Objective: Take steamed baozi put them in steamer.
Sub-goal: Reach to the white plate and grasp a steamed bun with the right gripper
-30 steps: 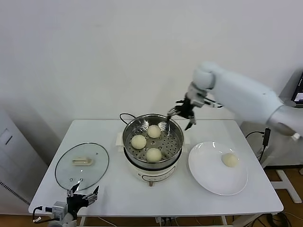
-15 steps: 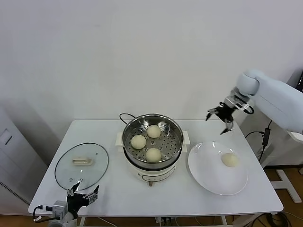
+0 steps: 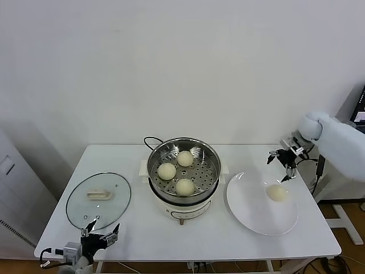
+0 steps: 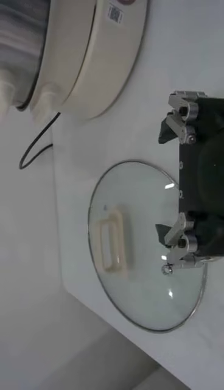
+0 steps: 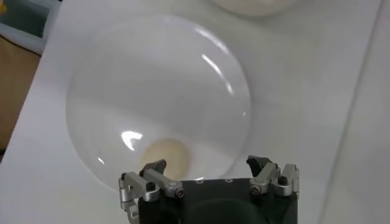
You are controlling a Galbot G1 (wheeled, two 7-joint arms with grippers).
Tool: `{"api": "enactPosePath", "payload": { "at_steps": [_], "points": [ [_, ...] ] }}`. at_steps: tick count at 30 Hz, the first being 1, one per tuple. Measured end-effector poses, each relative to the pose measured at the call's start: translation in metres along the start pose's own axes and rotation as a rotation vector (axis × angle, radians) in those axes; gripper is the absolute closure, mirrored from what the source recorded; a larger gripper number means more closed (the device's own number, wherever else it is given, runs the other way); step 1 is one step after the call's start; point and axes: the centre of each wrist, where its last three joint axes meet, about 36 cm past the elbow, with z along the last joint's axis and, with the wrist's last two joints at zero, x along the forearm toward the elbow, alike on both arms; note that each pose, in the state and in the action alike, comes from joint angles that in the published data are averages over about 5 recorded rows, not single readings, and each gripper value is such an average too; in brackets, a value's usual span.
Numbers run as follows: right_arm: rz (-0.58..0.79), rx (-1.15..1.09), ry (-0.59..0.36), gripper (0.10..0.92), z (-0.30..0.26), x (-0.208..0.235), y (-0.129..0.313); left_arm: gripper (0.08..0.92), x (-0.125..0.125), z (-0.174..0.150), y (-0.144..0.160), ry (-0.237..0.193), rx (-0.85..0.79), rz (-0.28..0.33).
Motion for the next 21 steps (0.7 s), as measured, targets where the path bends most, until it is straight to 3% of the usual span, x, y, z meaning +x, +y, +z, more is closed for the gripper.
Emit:
{"api": "enactPosePath", "payload": {
  "at_steps": [21],
  "points": [
    [-0.024,-0.099,0.024,0.200,0.013,-0.074,0.031,0.177,0.000,0.005,0.000,0.010,0.001,-0.003]
  ]
}}
